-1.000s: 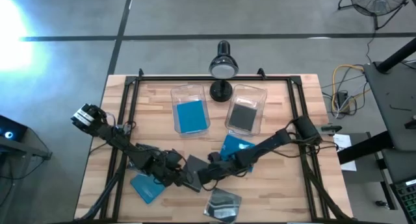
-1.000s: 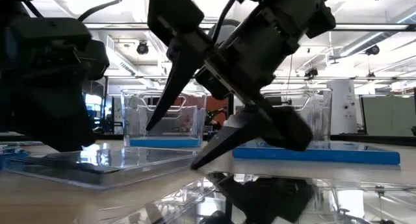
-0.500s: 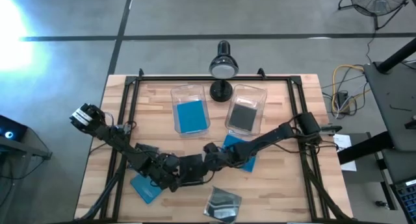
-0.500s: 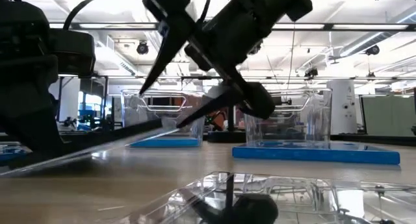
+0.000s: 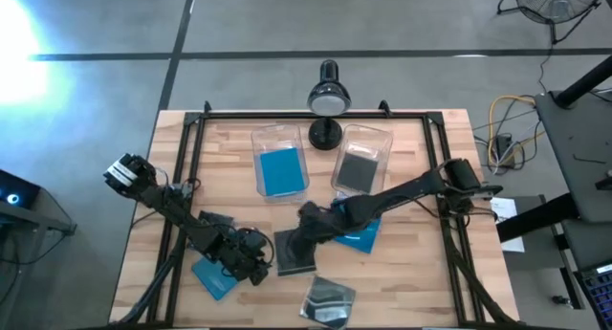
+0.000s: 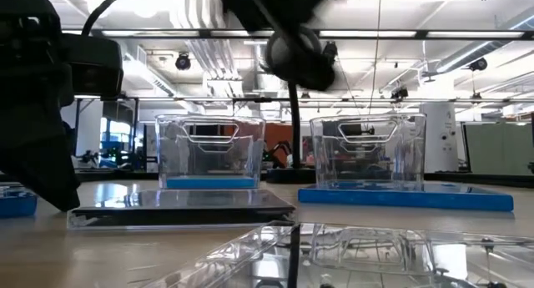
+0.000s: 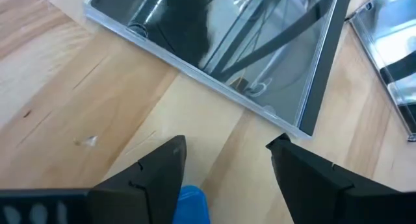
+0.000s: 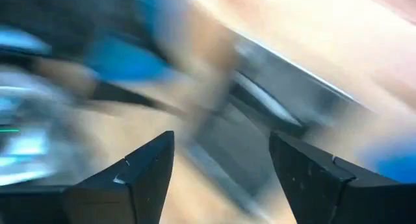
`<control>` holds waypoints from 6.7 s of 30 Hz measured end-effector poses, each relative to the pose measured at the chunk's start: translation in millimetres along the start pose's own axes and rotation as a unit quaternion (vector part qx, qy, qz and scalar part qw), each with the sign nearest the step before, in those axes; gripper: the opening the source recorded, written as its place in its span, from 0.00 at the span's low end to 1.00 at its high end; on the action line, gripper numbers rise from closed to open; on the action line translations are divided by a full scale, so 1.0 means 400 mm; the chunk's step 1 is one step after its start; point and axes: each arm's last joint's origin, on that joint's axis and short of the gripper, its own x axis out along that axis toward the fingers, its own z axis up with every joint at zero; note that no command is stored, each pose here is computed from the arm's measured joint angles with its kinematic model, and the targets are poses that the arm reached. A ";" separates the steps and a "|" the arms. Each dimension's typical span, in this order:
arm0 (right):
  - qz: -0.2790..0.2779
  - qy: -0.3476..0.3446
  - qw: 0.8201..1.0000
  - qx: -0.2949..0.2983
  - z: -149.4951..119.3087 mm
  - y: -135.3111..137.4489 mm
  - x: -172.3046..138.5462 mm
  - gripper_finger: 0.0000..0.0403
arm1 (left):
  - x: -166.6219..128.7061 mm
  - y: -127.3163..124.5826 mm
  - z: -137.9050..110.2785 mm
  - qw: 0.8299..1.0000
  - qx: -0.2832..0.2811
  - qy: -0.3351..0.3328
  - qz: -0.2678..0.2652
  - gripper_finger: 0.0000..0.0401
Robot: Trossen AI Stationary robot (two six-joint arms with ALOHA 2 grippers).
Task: Pick & place jewel cases by type
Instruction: Put the black CD case into the right transparent bin
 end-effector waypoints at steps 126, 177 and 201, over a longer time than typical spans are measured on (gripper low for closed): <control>-0.279 -0.405 0.817 0.301 -0.018 -0.240 -0.254 0.10 | -0.108 -0.017 0.001 0.990 -0.050 -0.127 0.033 0.53; 0.027 0.414 0.903 -0.108 -0.453 -0.116 0.063 0.09 | 0.104 -0.109 0.046 0.998 0.047 -0.027 -0.024 0.53; -0.027 0.154 0.984 -0.081 -0.228 -0.095 0.044 0.10 | 0.096 -0.089 0.043 0.989 0.016 0.074 0.127 0.53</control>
